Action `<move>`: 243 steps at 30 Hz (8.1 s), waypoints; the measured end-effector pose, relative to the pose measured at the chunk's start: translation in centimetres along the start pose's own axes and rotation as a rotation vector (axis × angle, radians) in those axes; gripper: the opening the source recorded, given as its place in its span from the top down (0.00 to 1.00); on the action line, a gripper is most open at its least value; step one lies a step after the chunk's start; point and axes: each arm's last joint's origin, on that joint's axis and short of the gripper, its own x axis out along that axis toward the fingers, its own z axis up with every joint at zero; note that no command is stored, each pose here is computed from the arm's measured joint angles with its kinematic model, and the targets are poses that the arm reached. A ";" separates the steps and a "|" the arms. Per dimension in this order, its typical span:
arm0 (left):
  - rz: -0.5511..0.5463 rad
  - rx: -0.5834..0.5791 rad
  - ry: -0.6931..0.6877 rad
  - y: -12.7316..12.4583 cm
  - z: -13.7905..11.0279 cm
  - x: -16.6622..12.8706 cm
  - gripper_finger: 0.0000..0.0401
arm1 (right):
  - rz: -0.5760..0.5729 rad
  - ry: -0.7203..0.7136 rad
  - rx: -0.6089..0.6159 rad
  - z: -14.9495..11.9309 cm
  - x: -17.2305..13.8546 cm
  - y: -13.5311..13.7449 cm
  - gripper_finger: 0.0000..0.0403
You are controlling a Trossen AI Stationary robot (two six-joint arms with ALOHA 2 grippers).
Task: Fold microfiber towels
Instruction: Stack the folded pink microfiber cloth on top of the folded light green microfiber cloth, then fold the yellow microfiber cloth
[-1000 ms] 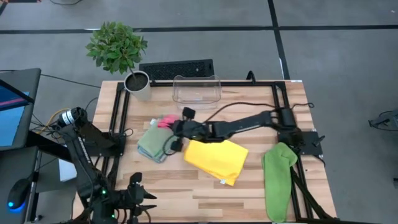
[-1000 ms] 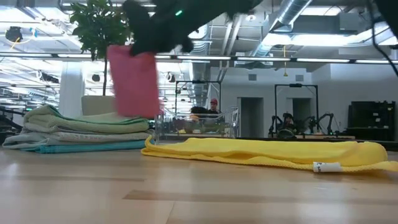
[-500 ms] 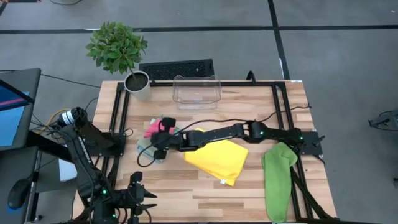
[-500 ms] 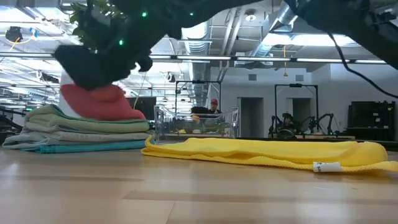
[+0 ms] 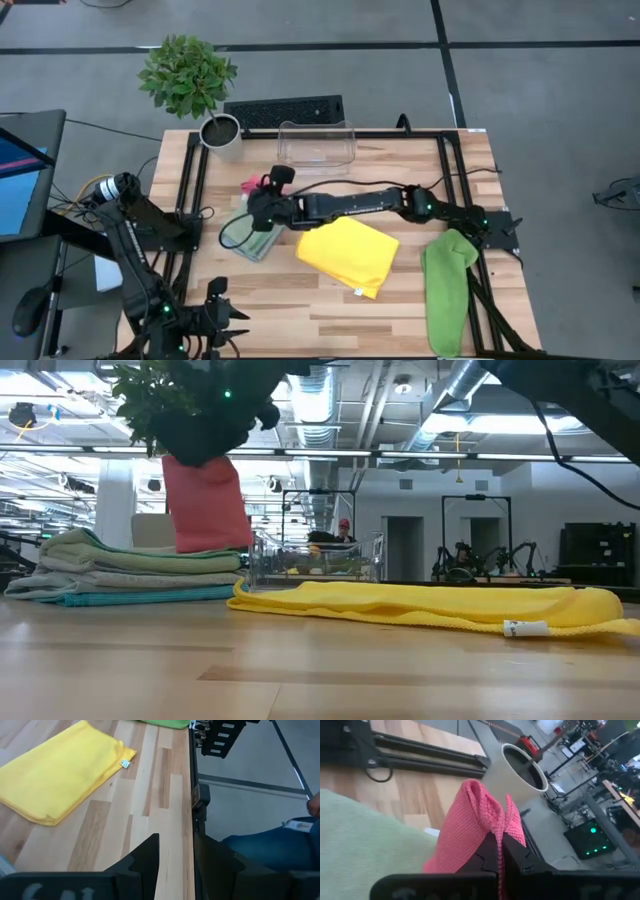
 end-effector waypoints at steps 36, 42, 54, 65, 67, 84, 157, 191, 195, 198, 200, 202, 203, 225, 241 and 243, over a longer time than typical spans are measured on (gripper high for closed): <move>0.008 -0.011 0.001 0.0 -0.3 -0.2 0.71 | 0.019 -0.077 0.044 -1.1 0.3 6.2 0.95; 0.012 -0.006 -0.006 0.0 -0.2 -0.2 0.71 | 0.046 -0.110 0.036 -0.6 -0.6 7.1 0.95; 0.018 -0.014 -0.020 0.0 -0.2 -0.2 0.71 | 0.203 -0.130 0.150 -1.7 1.2 8.2 0.92; 0.018 -0.013 -0.020 0.0 -0.2 -0.2 0.71 | 0.310 -0.197 0.159 -1.1 0.5 8.9 0.89; 0.019 -0.013 -0.021 0.0 -0.2 -0.2 0.71 | 0.316 -0.198 0.165 -1.1 0.6 8.8 0.87; 0.018 -0.019 -0.025 0.0 -0.2 -0.2 0.71 | 0.450 -0.207 0.134 0.6 -1.3 6.2 0.39; 0.125 0.239 0.003 10.6 0.7 21.6 0.52 | 0.199 0.252 0.433 -18.8 -27.5 6.7 0.57; 0.044 0.251 0.079 12.8 1.9 22.0 0.52 | 0.291 0.446 0.848 -27.1 -28.9 9.9 0.60; -0.045 0.337 -0.006 10.3 2.7 19.4 0.52 | 0.350 0.392 0.787 -24.5 -29.7 10.2 0.62; -0.070 0.433 -0.063 8.2 2.2 18.5 0.52 | 0.384 0.333 0.631 -22.6 -30.4 10.1 0.64; -0.043 0.503 -0.068 7.5 1.3 18.7 0.52 | 0.399 0.305 0.502 -21.9 -30.7 9.9 0.65; -0.008 0.552 -0.059 7.2 0.6 19.0 0.52 | 0.428 0.286 0.377 -21.7 -31.2 10.0 0.65; 0.003 0.561 -0.061 7.2 0.4 19.4 0.52 | 0.443 0.297 0.334 -21.8 -31.4 10.0 0.64; -0.068 0.896 0.121 5.1 1.3 27.2 0.40 | 0.533 0.358 0.003 -23.7 -33.7 9.9 0.30; -0.115 0.907 0.170 5.1 -0.4 28.4 0.40 | 0.496 0.331 -0.014 -23.8 -33.4 9.7 0.30; -0.125 0.903 0.150 4.9 -0.2 28.8 0.40 | 0.489 0.327 -0.008 -24.0 -33.4 9.7 0.30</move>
